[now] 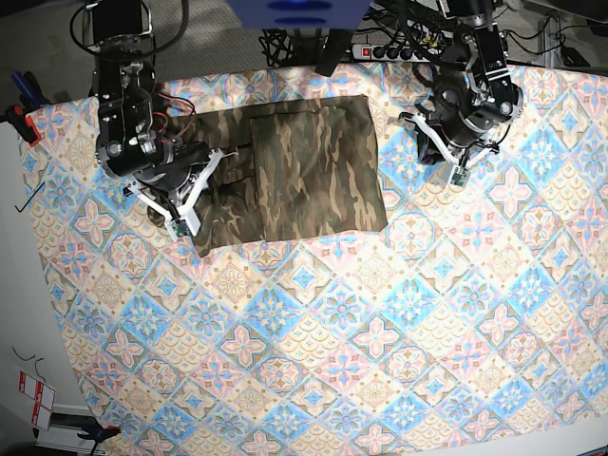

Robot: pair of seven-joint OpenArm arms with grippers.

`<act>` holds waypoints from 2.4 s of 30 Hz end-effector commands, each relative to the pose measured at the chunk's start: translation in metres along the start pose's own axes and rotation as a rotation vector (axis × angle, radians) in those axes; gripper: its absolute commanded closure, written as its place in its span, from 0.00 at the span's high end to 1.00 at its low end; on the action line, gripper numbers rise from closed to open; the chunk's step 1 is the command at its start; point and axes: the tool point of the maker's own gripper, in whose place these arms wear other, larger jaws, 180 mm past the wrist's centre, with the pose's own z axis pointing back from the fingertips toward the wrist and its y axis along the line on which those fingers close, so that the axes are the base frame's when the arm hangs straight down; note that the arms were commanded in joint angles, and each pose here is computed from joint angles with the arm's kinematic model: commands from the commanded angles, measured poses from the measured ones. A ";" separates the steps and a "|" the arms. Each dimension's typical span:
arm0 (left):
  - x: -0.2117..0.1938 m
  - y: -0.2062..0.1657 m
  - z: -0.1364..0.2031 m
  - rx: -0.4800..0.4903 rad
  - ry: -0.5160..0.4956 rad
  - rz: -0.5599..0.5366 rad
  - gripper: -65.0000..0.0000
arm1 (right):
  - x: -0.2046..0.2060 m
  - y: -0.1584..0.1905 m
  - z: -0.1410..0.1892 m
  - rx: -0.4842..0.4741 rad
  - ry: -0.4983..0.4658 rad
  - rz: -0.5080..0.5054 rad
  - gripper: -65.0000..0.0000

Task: Fold the T-shirt properly
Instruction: 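Lower both grippers onto the folded shirt's edges and grasp them, then lift the shirt edge with both grippers and fold it over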

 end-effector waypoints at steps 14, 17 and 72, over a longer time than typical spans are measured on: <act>0.000 0.025 0.017 0.066 -0.033 0.025 0.00 | 0.025 0.036 -0.003 0.081 -0.054 0.089 0.00; -0.002 0.035 0.022 0.088 -0.032 0.029 0.00 | 0.030 0.056 -0.006 0.123 -0.063 0.078 0.00; 0.047 -0.010 -0.009 -0.011 -0.141 0.057 0.00 | 0.046 0.065 -0.006 0.147 -0.075 0.043 0.00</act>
